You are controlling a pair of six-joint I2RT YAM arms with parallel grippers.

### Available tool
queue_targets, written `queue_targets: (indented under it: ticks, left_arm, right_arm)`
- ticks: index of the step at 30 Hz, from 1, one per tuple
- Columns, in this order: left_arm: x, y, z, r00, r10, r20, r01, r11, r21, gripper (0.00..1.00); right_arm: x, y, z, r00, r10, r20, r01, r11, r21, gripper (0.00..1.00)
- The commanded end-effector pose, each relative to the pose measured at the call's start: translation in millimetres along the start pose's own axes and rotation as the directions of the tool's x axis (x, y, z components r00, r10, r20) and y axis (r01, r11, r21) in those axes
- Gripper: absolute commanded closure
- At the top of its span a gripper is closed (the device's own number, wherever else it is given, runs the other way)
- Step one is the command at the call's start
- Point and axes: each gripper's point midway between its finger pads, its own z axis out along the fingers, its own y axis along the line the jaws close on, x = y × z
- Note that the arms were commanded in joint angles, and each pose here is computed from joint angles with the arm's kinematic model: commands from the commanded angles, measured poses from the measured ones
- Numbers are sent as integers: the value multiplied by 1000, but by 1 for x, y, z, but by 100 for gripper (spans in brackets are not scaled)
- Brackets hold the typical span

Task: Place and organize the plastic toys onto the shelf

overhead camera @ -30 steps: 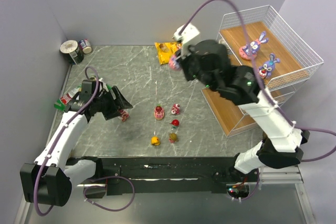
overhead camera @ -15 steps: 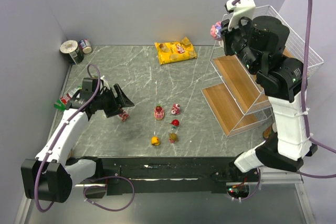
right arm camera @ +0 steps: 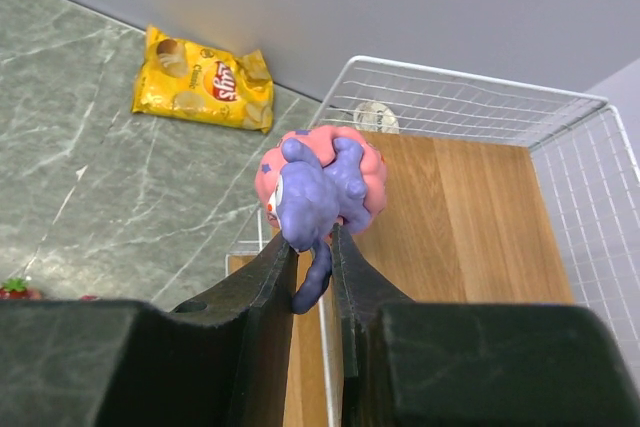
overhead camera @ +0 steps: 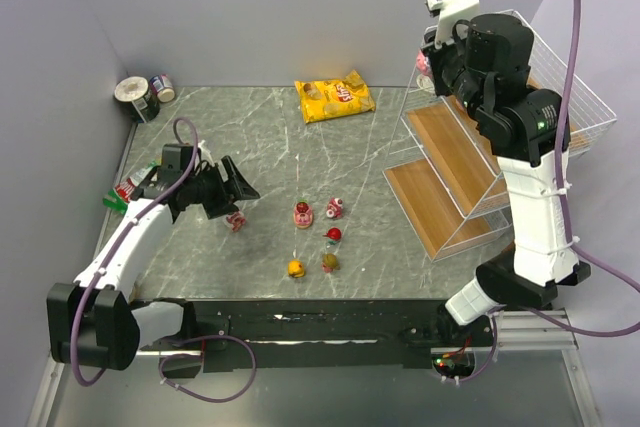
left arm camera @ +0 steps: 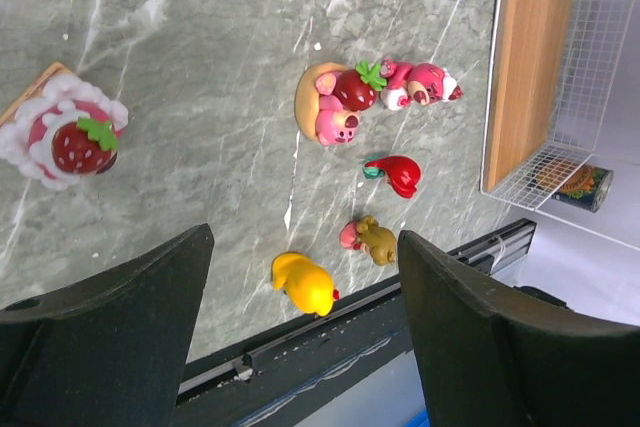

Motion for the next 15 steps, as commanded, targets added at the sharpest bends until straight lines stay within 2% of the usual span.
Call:
queue_targets:
  ticks: [1, 15]
  left_arm:
    - [-15, -17, 2, 999, 43, 22, -44, 997, 65, 20]
    - [-13, -9, 9, 999, 40, 0, -40, 998, 48, 19]
  right_arm:
    - [-23, -25, -12, 996, 22, 84, -27, 998, 65, 100]
    - [4, -35, -1, 996, 84, -2, -84, 995, 58, 100]
